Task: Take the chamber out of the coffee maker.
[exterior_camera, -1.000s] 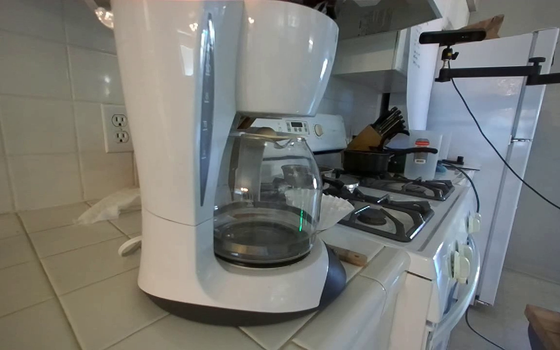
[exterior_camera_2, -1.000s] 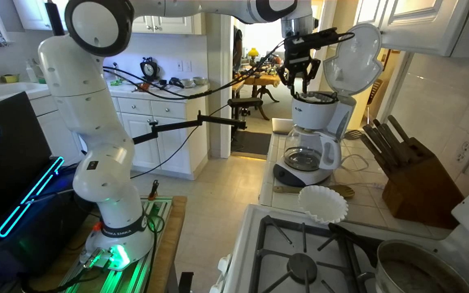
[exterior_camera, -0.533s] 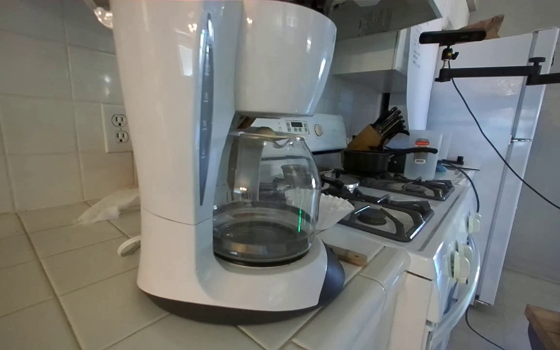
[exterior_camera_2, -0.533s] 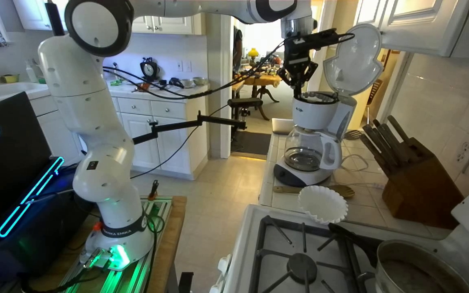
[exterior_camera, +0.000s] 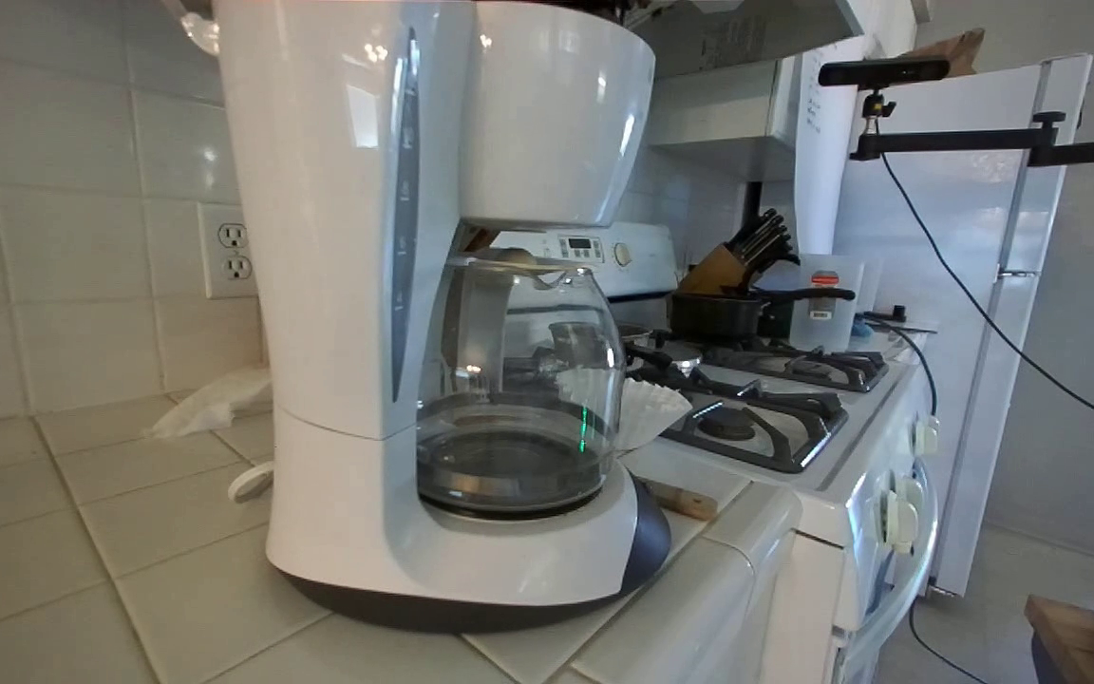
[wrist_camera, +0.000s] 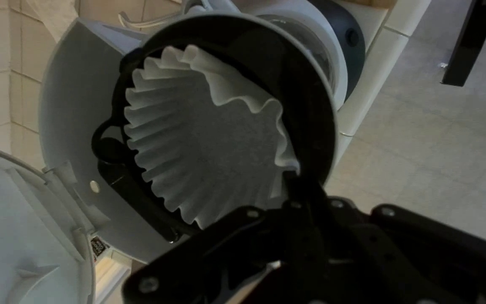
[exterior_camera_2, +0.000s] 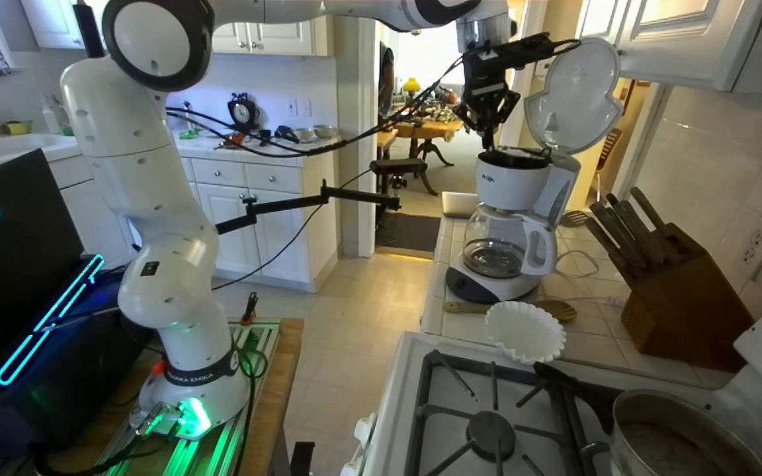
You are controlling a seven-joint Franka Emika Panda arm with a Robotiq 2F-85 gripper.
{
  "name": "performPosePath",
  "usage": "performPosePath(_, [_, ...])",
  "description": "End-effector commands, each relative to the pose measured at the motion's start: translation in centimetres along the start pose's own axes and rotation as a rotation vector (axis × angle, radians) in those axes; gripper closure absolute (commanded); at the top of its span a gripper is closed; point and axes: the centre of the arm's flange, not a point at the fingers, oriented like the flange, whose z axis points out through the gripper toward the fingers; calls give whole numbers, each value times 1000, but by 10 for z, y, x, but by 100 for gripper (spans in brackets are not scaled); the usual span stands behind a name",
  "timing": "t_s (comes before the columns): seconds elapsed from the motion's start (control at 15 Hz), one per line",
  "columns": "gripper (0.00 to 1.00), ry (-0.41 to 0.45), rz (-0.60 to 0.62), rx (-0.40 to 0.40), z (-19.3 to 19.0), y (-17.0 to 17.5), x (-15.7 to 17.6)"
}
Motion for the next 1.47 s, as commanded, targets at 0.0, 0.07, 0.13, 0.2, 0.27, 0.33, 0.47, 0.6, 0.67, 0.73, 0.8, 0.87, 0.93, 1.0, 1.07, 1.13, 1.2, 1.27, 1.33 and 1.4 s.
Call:
performPosePath(0.0, [97, -4, -15, -51, -31, 4, 3])
performPosePath(0.07, [97, 4, -9, -64, -37, 5, 4])
performPosePath(0.13, [97, 9, -9, -78, -44, 4, 5])
performPosePath(0.2, [97, 17, -10, -90, -50, 3, 7])
performPosePath(0.27, [97, 24, -13, -98, -57, 1, 8])
performPosePath(0.33, [97, 33, -20, -112, -65, -3, 11])
performPosePath(0.47, [97, 61, -18, -126, -84, -10, 14])
performPosePath(0.6, [97, 88, -37, -132, -97, -21, 20])
performPosePath(0.67, [97, 98, -49, -134, -102, -27, 24])
performPosePath(0.73, [97, 111, -58, -133, -107, -32, 28])
performPosePath(0.8, [97, 127, -66, -129, -110, -38, 34])
performPosePath(0.87, [97, 139, -77, -125, -113, -42, 40])
performPosePath(0.93, [97, 152, -87, -117, -115, -48, 48])
performPosePath(1.0, [97, 161, -97, -111, -114, -51, 54])
performPosePath(1.07, [97, 169, -109, -99, -111, -56, 63])
performPosePath(1.13, [97, 181, -124, -83, -108, -60, 70])
performPosePath(1.2, [97, 185, -136, -82, -105, -64, 77])
performPosePath(1.27, [97, 192, -148, -69, -101, -67, 84])
performPosePath(1.33, [97, 195, -162, -61, -96, -70, 91])
performPosePath(1.4, [97, 193, -171, -61, -92, -72, 97])
